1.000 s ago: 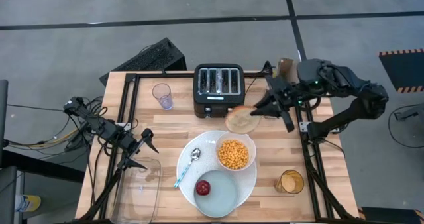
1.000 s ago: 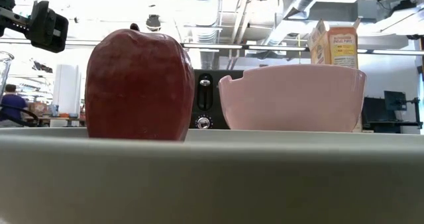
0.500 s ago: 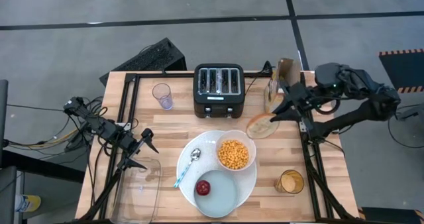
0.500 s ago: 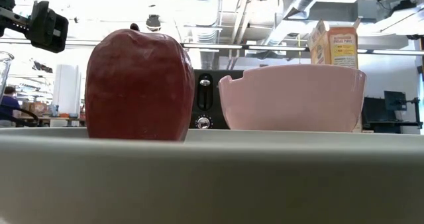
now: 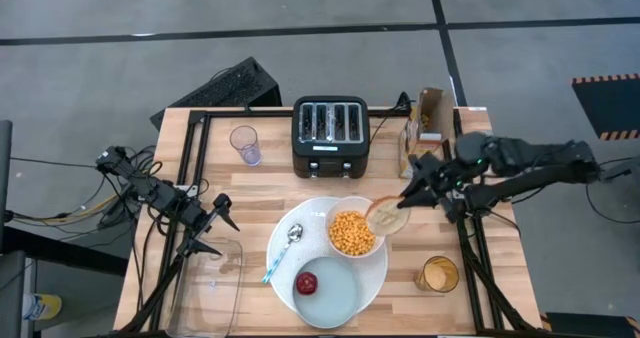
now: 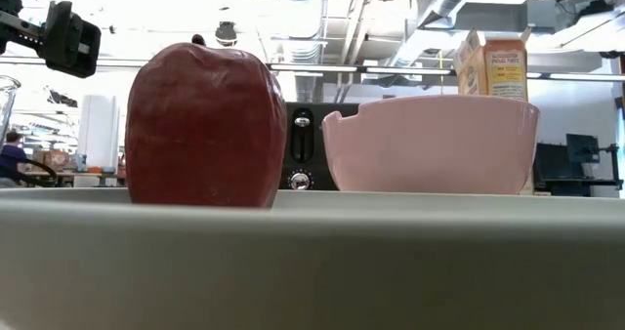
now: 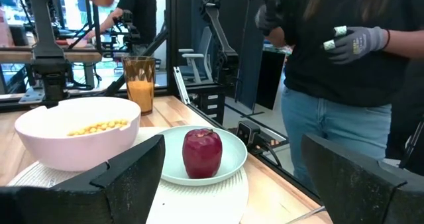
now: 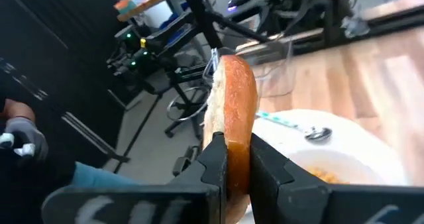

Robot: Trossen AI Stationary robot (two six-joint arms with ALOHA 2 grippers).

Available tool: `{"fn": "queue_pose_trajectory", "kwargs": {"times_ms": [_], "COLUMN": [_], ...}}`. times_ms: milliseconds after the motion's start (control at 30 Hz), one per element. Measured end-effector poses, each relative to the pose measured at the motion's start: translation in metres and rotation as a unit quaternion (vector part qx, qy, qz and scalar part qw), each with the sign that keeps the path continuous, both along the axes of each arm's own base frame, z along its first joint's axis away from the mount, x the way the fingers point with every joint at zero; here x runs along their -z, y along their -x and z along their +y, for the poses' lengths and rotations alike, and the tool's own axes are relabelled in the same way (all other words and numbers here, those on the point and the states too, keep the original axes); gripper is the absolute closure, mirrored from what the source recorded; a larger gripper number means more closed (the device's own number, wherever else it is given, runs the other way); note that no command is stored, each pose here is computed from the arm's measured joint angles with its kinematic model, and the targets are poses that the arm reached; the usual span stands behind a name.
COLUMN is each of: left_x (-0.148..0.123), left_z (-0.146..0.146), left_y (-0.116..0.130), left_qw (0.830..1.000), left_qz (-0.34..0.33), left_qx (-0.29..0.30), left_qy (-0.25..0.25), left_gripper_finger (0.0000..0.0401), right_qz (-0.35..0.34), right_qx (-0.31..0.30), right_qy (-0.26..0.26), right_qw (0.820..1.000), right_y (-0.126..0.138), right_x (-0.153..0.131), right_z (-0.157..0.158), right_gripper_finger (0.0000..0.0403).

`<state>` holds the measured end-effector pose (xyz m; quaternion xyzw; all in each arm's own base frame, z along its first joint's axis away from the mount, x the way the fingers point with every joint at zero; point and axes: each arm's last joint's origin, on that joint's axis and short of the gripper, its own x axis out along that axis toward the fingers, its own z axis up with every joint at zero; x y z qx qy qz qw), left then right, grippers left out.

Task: Arrange a breakfast setting
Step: Put the brown bread to the right of the apple on the gray plate

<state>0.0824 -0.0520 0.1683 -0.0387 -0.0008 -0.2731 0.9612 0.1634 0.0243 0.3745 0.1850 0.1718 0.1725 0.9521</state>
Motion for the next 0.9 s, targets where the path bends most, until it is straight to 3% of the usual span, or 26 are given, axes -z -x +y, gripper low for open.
{"fn": "queue_pose_trajectory", "kwargs": {"times_ms": [300, 600, 900], "left_x": [0.000, 0.000, 0.000], "left_z": [0.000, 0.000, 0.000], "left_y": [0.000, 0.000, 0.000], "left_qw": [1.000, 1.000, 1.000], "left_qz": [0.001, 0.001, 0.001], "left_qx": [0.000, 0.000, 0.000], "left_qy": [0.000, 0.001, 0.001], "left_gripper_finger": [0.0062, 0.0062, 0.0062], "right_qz": [0.040, 0.038, 0.074], "right_qx": [-0.031, -0.059, -0.043], "right_qy": [-0.017, -0.008, -0.012], "right_qw": [0.999, 0.997, 0.996], "right_y": [-0.023, -0.051, -0.076], "right_x": [0.062, 0.085, 0.108], "right_z": [0.026, 0.056, 0.068], "right_gripper_finger": [0.0343, 0.0343, 0.0343]}}
